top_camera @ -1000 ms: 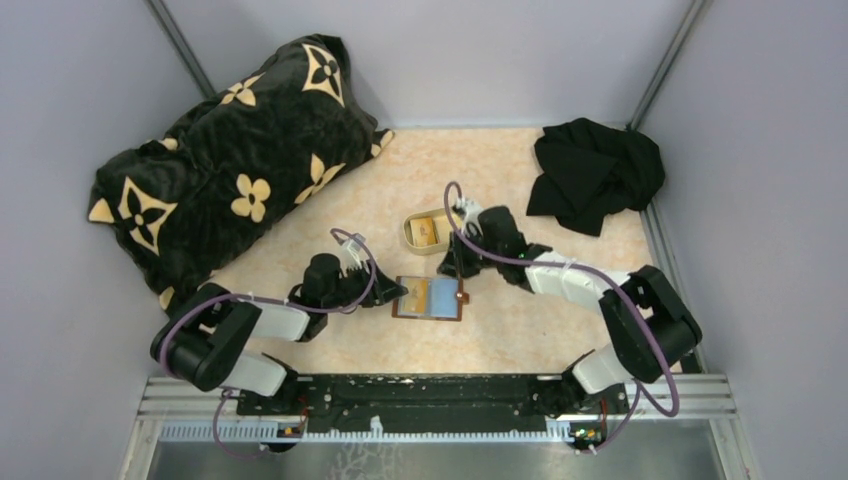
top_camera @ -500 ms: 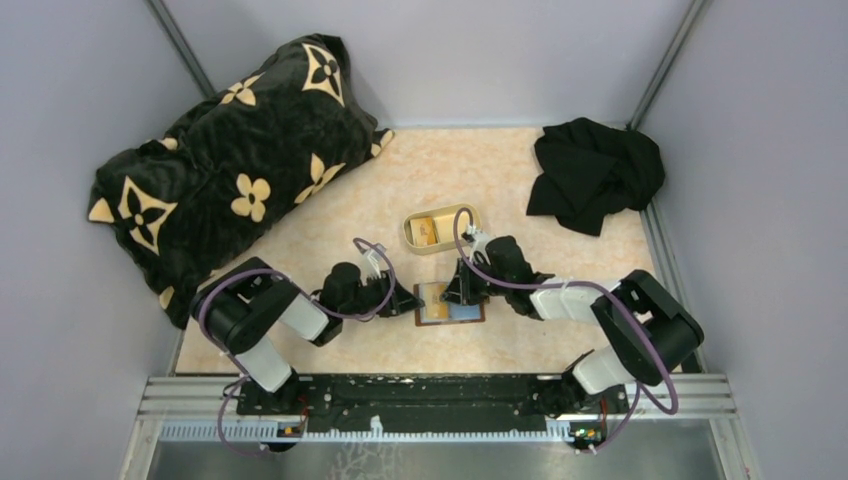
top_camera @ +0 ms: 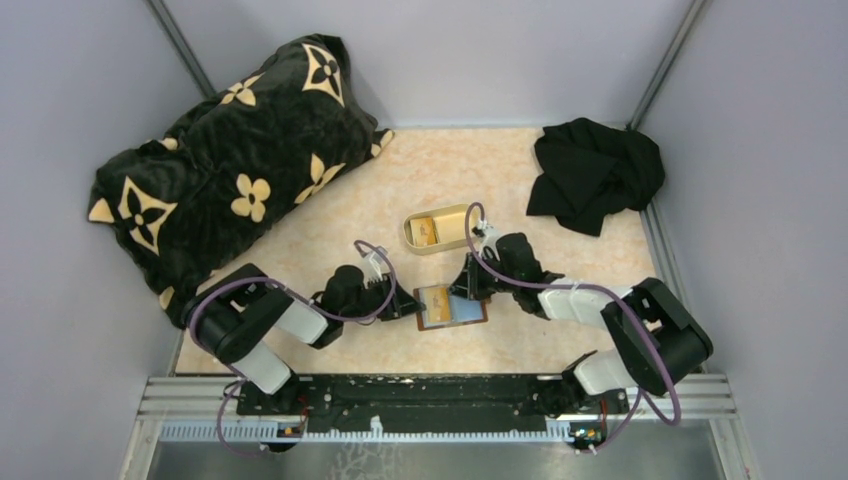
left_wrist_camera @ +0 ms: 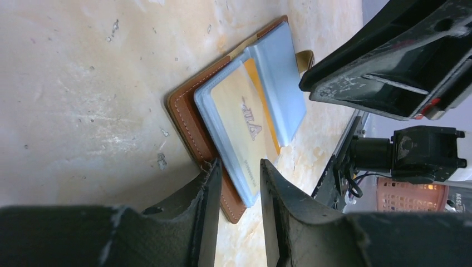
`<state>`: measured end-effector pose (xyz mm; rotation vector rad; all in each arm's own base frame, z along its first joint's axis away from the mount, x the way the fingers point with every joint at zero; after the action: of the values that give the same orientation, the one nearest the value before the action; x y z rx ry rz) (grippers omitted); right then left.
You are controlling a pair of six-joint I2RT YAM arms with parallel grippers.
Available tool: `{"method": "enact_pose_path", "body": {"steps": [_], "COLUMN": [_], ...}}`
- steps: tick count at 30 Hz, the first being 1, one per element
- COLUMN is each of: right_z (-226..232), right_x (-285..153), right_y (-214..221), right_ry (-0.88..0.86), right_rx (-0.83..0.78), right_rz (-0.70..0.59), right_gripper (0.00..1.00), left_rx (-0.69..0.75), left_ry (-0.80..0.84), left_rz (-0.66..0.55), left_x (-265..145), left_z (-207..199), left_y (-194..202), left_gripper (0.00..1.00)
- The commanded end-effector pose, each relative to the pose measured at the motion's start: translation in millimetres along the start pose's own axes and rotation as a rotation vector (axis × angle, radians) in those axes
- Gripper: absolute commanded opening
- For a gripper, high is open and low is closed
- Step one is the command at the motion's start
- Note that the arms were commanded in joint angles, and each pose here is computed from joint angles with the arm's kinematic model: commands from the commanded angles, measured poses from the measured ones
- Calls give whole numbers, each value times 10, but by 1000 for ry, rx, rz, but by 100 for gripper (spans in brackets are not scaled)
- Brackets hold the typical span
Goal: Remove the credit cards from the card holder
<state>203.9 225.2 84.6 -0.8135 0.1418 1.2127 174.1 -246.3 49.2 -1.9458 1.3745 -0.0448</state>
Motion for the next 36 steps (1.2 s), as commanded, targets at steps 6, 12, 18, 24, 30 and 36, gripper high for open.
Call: {"method": "enact_pose_path", "body": {"steps": [6,12,18,24,30,36], "right_z": [-40,-115,-143,-172,-168,-78], "right_x": [6,23,41,55,88,107], "right_y": [121,290,320,361,351,358], "right_ry": [-80,-85,-89,-90,-106,-195], "right_rx": [6,37,43,48,52,53], "right_rz": [34,48,50,66,68,92], "right_gripper": [11,11,16,21,34,29], "left_rx": [68,68,-7,-29,-46,-60], "left_ry": [-18,48,98,92,78,67], "left_rz": [-4,26,54,64,70,78], "left_x": [-51,-31,44,95,98,119], "left_z": [-193,-304,-243,-160,-93,-42], "left_y": [-211,-134,41,114,172,211], "left_gripper": [38,38,37,37,36,36]}}
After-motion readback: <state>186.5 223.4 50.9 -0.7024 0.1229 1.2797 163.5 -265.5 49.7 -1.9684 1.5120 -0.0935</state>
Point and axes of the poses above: each gripper's point midway between its finger pads, its own x axis out along the fingers, its own z axis along the line the jaws close on, y = z × x, the point moved 5 cm from there along -x, back along the fingers, and after that the axes turned 9 degrees about x, right-handed, at the moved point
